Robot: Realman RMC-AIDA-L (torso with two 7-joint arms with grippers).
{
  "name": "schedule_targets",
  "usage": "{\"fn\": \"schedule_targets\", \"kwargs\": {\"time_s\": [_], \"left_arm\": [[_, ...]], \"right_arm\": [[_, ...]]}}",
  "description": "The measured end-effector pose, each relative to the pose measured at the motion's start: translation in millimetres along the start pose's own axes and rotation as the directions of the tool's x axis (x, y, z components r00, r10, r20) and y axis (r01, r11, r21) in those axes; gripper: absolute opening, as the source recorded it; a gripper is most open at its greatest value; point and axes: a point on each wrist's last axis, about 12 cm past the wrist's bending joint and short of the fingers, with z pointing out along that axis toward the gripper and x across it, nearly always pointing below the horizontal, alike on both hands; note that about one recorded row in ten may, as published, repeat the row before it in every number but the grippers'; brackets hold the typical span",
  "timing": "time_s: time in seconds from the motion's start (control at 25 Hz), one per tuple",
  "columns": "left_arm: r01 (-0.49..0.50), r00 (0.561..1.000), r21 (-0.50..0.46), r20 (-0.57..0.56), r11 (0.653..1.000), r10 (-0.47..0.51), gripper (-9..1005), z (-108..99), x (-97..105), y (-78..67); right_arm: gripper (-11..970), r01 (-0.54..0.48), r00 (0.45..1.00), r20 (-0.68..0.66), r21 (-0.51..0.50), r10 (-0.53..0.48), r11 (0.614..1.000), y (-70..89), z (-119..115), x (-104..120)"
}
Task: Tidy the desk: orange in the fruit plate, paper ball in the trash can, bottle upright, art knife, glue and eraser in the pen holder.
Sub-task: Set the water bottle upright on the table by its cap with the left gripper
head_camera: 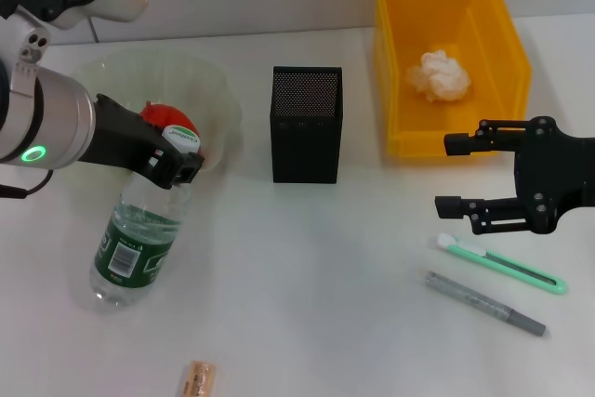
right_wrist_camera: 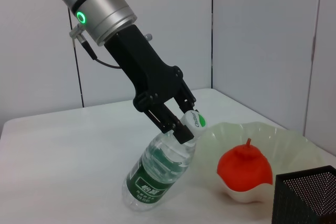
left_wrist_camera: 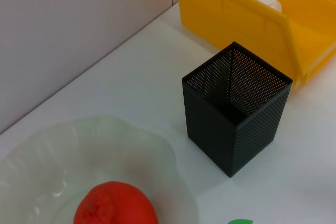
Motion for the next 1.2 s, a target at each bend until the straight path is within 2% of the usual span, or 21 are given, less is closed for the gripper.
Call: {"fn": "schedule_targets", "kwargs": {"time_s": [1.2], "left_arm": [[0.033,0.999,-0.031,0.045,0.999,-0.032,439,-7,16,8.3]], "right_arm": [[758,0.006,1.000,0.003,-0.006,-0.006,1.000,-2.6,3,-5]]}}
